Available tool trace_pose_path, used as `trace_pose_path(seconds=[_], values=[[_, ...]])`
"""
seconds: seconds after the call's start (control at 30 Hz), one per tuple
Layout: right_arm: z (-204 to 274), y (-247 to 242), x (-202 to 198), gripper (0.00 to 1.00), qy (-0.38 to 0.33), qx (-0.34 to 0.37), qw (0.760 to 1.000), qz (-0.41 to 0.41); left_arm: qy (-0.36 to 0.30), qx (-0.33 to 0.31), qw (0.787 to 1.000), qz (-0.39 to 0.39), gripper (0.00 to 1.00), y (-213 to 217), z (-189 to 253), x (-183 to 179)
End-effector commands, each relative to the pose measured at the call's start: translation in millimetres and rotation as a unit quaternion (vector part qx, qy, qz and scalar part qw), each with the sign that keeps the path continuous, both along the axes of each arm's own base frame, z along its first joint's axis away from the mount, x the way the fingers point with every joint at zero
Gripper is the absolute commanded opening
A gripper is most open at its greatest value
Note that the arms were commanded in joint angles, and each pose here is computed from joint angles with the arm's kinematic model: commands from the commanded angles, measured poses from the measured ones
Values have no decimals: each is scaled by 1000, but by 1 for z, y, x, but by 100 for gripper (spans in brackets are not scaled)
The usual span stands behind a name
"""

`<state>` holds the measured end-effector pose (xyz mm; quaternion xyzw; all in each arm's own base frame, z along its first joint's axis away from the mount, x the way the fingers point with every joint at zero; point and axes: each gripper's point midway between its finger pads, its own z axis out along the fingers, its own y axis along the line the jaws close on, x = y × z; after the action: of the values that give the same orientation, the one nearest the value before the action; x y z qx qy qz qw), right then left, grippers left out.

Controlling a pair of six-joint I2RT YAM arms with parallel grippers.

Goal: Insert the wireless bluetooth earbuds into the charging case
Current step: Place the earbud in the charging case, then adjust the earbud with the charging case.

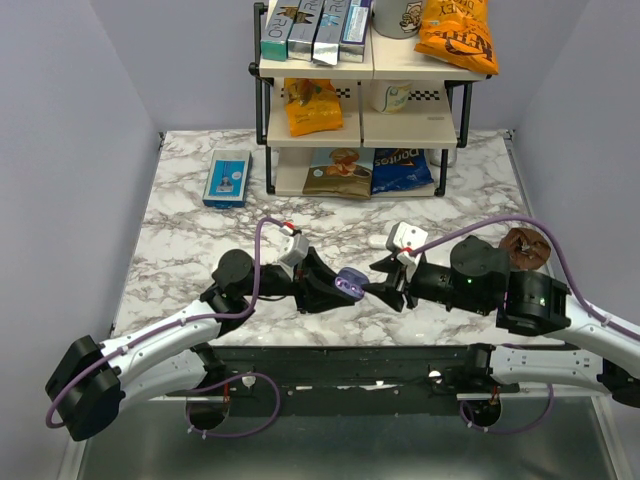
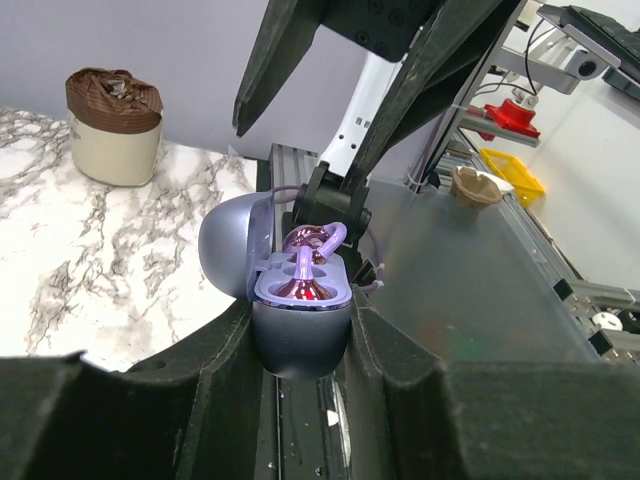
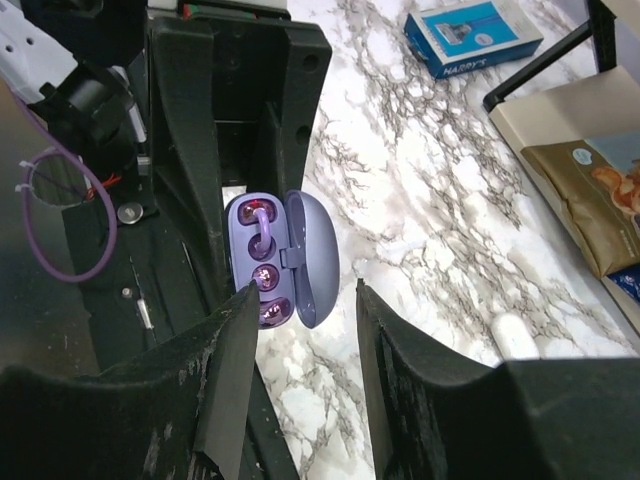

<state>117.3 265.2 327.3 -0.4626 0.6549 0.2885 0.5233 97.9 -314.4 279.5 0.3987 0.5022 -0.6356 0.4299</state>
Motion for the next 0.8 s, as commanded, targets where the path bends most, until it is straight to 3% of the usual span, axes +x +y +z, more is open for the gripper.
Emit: trace_pose_path(seconds=[0.0,0.77], values=[[-7,0,-3,52,8,-5,1000,4,-25,-22,999,3,0,3,10,-2],[-26,1,5,52,14,-46,999,-13,-27,-25,999,5,0,4,14,-3]])
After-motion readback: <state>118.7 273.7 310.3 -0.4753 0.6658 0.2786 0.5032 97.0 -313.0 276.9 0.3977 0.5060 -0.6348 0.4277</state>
